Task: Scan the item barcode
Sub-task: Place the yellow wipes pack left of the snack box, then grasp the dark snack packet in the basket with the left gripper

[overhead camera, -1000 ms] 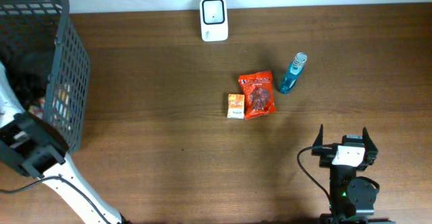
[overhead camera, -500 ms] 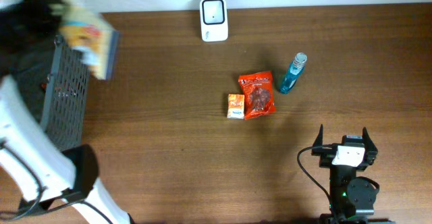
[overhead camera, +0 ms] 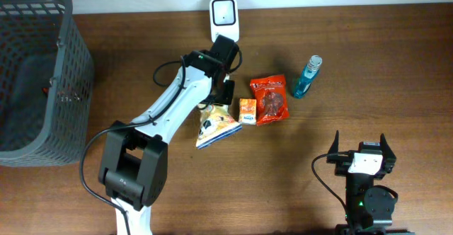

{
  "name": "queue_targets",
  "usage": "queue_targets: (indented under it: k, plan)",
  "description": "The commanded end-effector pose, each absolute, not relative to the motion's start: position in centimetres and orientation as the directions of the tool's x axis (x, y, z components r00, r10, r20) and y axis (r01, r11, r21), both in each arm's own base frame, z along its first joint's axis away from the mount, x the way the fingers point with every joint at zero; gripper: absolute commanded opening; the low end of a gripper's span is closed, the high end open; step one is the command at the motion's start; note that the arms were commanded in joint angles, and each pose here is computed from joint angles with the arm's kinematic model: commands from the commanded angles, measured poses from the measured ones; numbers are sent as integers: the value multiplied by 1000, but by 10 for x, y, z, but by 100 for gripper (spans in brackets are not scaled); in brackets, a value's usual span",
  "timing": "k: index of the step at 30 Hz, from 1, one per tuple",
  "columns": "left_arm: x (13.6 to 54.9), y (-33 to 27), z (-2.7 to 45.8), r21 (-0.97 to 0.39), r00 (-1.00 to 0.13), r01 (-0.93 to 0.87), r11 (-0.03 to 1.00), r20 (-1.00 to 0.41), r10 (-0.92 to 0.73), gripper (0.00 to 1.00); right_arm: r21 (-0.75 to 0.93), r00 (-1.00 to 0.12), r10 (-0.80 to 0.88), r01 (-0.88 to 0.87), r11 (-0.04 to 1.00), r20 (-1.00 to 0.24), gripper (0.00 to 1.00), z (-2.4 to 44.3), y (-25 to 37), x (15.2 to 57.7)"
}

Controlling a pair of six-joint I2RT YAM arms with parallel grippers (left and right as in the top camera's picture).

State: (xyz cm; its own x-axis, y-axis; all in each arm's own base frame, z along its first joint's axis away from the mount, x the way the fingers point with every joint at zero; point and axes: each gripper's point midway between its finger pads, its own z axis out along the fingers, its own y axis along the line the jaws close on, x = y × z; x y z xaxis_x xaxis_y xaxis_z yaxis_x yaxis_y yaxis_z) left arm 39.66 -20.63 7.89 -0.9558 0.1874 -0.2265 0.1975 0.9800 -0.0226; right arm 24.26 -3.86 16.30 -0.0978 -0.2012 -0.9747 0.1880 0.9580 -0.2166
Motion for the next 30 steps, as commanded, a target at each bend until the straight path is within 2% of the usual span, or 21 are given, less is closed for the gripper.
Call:
queue_targets:
  k: [1, 3, 4, 5, 6, 8, 9, 10, 11, 12, 15, 16, 18, 19, 22, 26, 30]
  plan:
    - [398, -205, 84, -23, -959, 150, 988, -246, 140, 53, -214, -103, -197, 190, 958, -975, 98, 160, -39, 243]
    - [395, -216, 86, -83, -961, 167, 983, -236, 143, 72, -214, -103, -197, 190, 958, -975, 98, 160, -39, 243]
    - [395, -222, 90, -110, -961, 173, 979, -236, 144, 72, -214, -103, -197, 190, 958, -975, 99, 160, -39, 243]
    - [402, -226, 116, -144, -953, 176, 974, -273, 132, 71, -214, -103, -197, 190, 958, -975, 98, 160, -39, 243]
    - [413, -221, 164, -167, -933, 168, 971, -345, 102, 71, -214, -103, -198, 190, 958, -975, 98, 160, -39, 243]
    - [429, -188, 259, -189, -866, 127, 974, -499, 16, 76, -214, -103, -197, 190, 958, -975, 98, 160, -39, 243]
    - [431, -171, 291, -184, -830, 118, 976, -558, -5, 79, -214, -103, -197, 190, 958, -975, 99, 160, -39, 243]
    - [430, -127, 345, -161, -755, 40, 986, -651, -76, 82, -214, -103, -197, 190, 958, -975, 98, 160, -39, 243]
    - [426, -98, 372, -159, -706, -19, 987, -697, -126, 86, -214, -103, -197, 190, 958, -975, 98, 160, -39, 243]
    - [419, -50, 404, -182, -631, -111, 977, -747, -210, 100, -214, -103, -197, 190, 958, -975, 98, 160, -39, 243]
    - [400, 62, 431, -307, -441, -421, 853, -753, -489, 99, -214, -103, -197, 190, 958, -975, 99, 160, -39, 243]
    - [388, 122, 427, -381, -311, -581, 719, -713, -629, 99, -214, -103, -197, 190, 958, -975, 98, 160, -39, 243]
    - [371, 203, 408, -454, -109, -750, 481, -633, -767, 99, -214, -103, -197, 190, 958, -975, 98, 160, -39, 243]
    - [370, 224, 394, -442, -89, -783, 437, -616, -782, 99, -214, -103, -197, 190, 958, -975, 98, 160, -39, 243]
    - [388, 259, 328, -361, -134, -858, 366, -531, -837, 99, -214, -103, -197, 190, 958, -975, 99, 160, -39, 243]
    - [419, 259, 230, -290, -247, -891, 349, -333, -910, 99, -214, -103, -197, 190, 958, -975, 99, 160, -39, 243]
    - [430, 263, 160, -213, -286, -919, 332, -219, -933, 99, -214, -103, -197, 190, 958, -975, 99, 160, -39, 243]
